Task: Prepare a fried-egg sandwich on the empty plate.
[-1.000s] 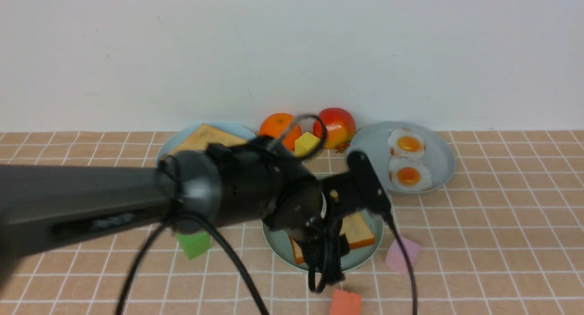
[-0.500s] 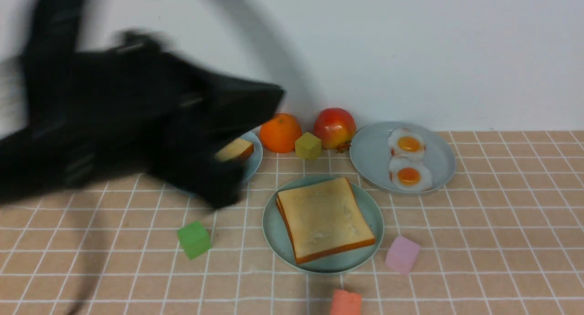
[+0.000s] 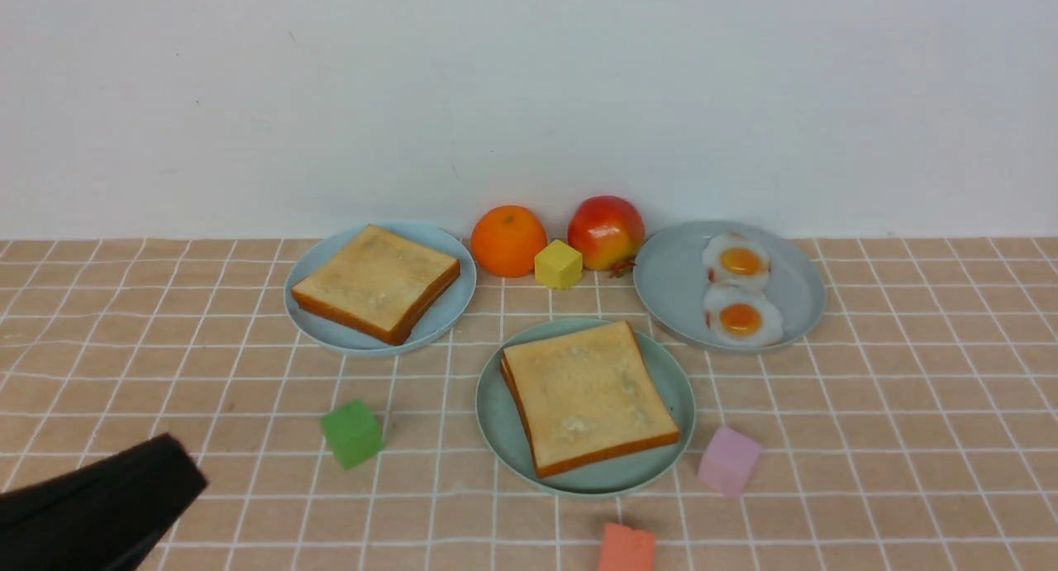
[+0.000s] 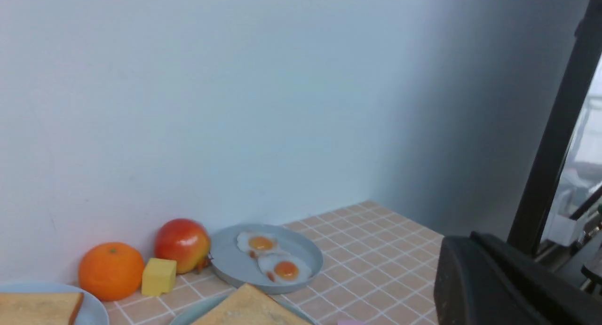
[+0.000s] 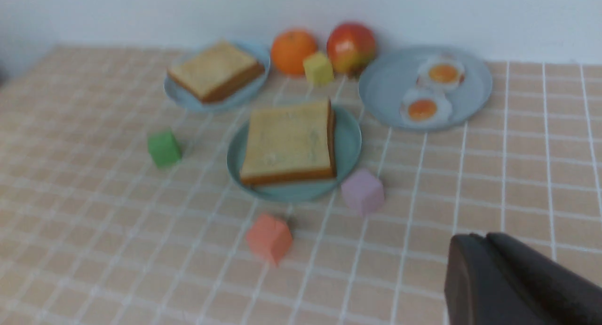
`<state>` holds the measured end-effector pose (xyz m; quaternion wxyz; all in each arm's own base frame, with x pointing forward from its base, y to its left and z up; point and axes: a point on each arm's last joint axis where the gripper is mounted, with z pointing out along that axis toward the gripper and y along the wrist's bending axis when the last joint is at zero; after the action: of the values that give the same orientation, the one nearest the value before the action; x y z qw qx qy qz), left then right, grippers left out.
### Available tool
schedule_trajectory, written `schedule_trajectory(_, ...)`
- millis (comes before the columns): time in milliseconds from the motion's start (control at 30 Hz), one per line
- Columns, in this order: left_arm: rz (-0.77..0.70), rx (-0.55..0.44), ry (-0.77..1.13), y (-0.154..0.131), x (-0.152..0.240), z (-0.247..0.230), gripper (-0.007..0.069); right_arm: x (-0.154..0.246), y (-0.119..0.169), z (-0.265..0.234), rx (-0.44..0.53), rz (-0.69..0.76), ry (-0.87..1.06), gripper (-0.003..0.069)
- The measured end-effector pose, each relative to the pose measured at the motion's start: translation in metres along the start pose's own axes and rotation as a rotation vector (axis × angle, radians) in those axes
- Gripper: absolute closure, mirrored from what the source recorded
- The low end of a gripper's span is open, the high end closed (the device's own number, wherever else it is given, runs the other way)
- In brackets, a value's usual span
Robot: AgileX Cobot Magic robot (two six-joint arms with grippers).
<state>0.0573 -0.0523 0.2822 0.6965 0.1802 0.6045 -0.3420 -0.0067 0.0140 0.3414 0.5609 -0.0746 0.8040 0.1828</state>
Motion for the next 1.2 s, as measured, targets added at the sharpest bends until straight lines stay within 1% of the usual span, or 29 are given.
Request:
schedule_trajectory(33, 0.000, 0.000, 0.003, 0.000, 0.001, 0.000, 0.0638, -0.001, 0.000, 0.000, -0.001, 0.003, -0.010, 0.0616)
schedule_trajectory(133, 0.001, -0.004, 0.034, 0.002, 0.013, -0.003, 0.0638, 0.008, -0.008, 0.025, 0.009, 0.059, -0.096, 0.0616)
schedule_trajectory(233, 0.002, -0.004, 0.083, 0.003, 0.022, -0.004, 0.0638, 0.017, -0.015, 0.043, 0.019, 0.080, -0.161, 0.0613)
schedule_trajectory(367, 0.002, -0.001, 0.135, 0.003, 0.027, -0.004, 0.0638, 0.037, -0.025, 0.065, 0.039, 0.095, -0.188, 0.0606)
schedule_trajectory(500, 0.001, 0.002, 0.169, 0.002, 0.030, -0.005, 0.0638, 0.061, -0.032, 0.080, 0.059, 0.106, -0.133, 0.0602)
schedule_trajectory(600, 0.001, 0.002, 0.179, 0.002, 0.031, -0.005, 0.0638, 0.085, -0.038, 0.092, 0.077, 0.116, -0.056, 0.0596)
schedule_trajectory(633, 0.001, 0.002, 0.179, 0.002, 0.031, -0.005, 0.0638, 0.087, -0.039, 0.092, 0.078, 0.117, -0.051, 0.0596)
schedule_trajectory(700, 0.001, 0.002, 0.179, 0.002, 0.031, -0.005, 0.0638, 0.105, -0.043, 0.099, 0.095, 0.117, 0.008, 0.0594)
schedule_trajectory(767, 0.001, 0.002, 0.180, 0.002, 0.031, -0.005, 0.0638, 0.112, -0.046, 0.102, 0.107, 0.109, 0.023, 0.0599)
schedule_trajectory(800, 0.001, 0.002, 0.180, 0.002, 0.031, -0.005, 0.0638, 0.115, -0.047, 0.103, 0.115, 0.107, 0.020, 0.0608)
schedule_trajectory(833, 0.001, 0.002, 0.180, 0.002, 0.031, -0.005, 0.0638, 0.117, -0.049, 0.103, 0.135, 0.109, 0.006, 0.0634)
schedule_trajectory(900, 0.001, 0.002, 0.181, 0.002, 0.031, -0.005, 0.0638, 0.123, -0.054, 0.103, 0.188, 0.102, -0.020, 0.0668)
schedule_trajectory(967, 0.001, 0.002, 0.181, 0.002, 0.031, -0.005, 0.0638, 0.129, -0.058, 0.102, 0.237, 0.066, -0.042, 0.0673)
schedule_trajectory(1000, 0.001, 0.002, 0.181, 0.002, 0.031, -0.005, 0.0638, 0.129, -0.058, 0.102, 0.241, 0.067, -0.045, 0.0673)
schedule_trajectory(1033, 0.001, 0.002, 0.182, 0.002, 0.031, -0.005, 0.0638, 0.133, -0.060, 0.101, 0.265, 0.026, -0.060, 0.0673)
schedule_trajectory(1200, 0.001, 0.002, 0.185, 0.002, 0.032, -0.005, 0.0638, 0.134, -0.060, 0.100, 0.279, -0.008, -0.059, 0.0674)
